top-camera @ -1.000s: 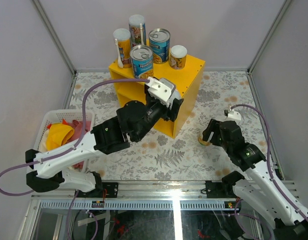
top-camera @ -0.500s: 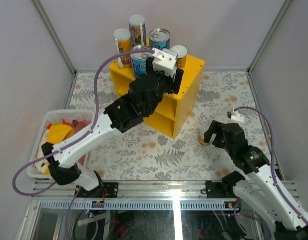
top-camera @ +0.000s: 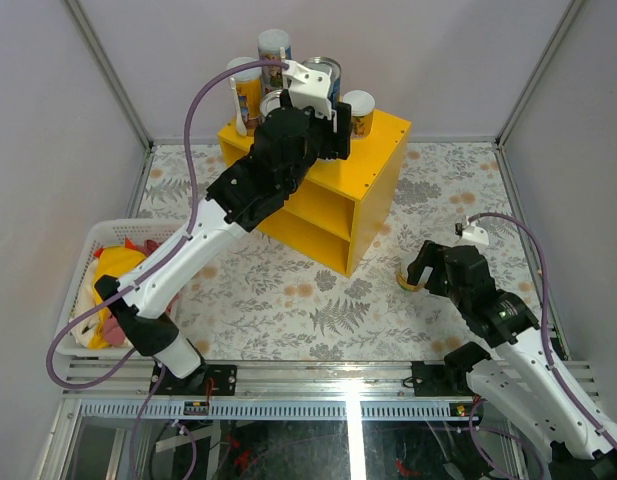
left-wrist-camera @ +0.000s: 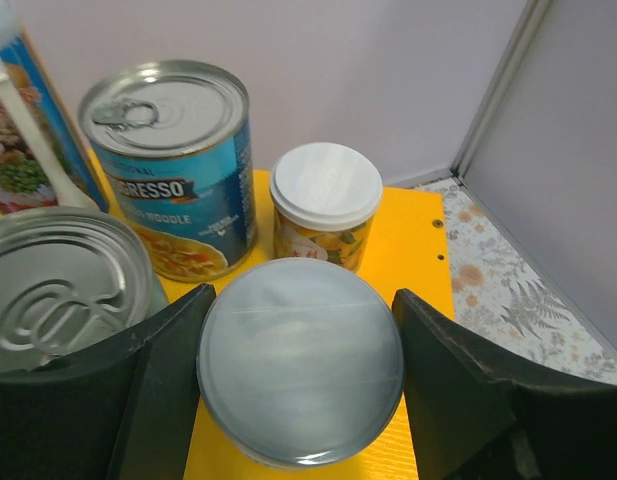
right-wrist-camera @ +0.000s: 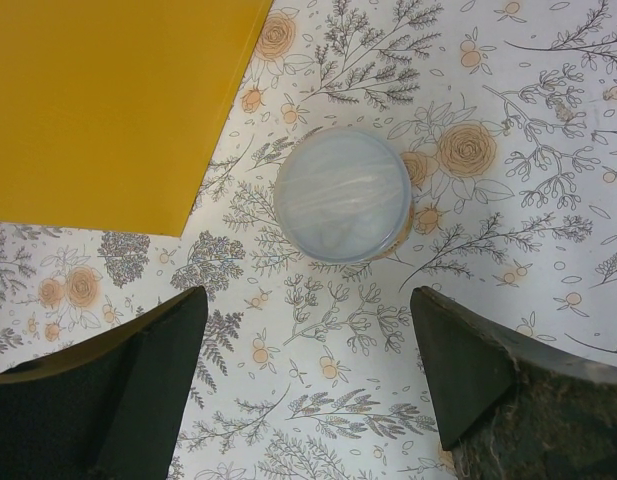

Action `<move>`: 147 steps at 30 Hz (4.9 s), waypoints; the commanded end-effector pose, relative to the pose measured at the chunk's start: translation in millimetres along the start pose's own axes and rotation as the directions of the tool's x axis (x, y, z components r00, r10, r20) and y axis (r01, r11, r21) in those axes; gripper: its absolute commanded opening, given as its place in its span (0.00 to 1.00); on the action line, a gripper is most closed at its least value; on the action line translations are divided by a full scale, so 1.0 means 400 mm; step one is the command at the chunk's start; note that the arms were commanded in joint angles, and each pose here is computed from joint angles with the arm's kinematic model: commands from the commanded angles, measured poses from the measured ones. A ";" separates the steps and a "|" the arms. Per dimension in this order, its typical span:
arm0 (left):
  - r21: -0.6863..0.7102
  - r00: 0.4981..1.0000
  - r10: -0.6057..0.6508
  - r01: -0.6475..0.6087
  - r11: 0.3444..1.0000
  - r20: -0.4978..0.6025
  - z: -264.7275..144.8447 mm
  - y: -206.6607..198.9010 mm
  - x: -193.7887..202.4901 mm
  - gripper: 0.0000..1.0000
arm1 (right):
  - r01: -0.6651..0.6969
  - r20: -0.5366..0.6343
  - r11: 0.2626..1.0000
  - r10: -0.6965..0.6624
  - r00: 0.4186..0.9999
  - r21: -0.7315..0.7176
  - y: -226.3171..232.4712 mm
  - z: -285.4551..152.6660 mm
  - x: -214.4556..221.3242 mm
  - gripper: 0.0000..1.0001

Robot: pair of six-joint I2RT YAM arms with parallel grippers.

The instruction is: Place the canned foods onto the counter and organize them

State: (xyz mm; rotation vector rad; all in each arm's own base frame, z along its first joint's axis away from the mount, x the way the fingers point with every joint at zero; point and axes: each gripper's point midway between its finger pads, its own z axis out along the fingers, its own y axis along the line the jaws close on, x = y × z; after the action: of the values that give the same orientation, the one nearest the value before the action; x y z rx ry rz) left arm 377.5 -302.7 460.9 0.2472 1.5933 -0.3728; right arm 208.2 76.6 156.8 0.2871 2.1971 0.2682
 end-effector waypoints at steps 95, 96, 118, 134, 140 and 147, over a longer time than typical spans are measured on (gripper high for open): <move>0.077 0.991 -0.112 0.106 0.991 0.078 -0.035 -0.020 -0.011 1.00 | 0.082 0.070 0.990 -0.090 0.993 0.115 -0.017 0.163 -0.012 0.05; 0.086 0.990 -0.112 0.104 0.991 0.087 -0.043 -0.029 -0.021 1.00 | 0.080 0.080 0.991 -0.089 0.993 0.111 -0.014 0.155 -0.021 0.03; 0.017 0.971 -0.161 0.161 0.987 0.176 -0.260 -0.006 -0.070 1.00 | 0.137 0.260 0.990 -0.142 0.955 0.039 0.082 -0.082 -0.317 0.00; 0.170 0.985 -0.159 0.167 0.971 -0.060 -0.374 -0.132 0.227 1.00 | 0.086 0.057 0.996 -0.088 0.995 0.028 0.037 -0.034 -0.134 0.77; 0.245 0.983 -0.103 0.138 0.960 -0.152 -0.437 -0.211 0.378 1.00 | 0.093 -0.039 0.995 -0.092 0.995 0.038 0.024 -0.002 -0.063 0.81; 0.279 0.985 -0.069 0.111 0.954 -0.158 -0.481 -0.255 0.480 1.00 | 0.082 -0.143 0.996 -0.077 0.987 0.033 0.013 0.029 0.023 0.87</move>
State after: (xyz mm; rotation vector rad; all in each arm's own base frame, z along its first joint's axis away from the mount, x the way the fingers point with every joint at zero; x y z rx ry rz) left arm 150.9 -330.8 271.6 0.5468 1.7551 -0.6086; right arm 219.3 80.2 156.9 0.1878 2.3141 0.1610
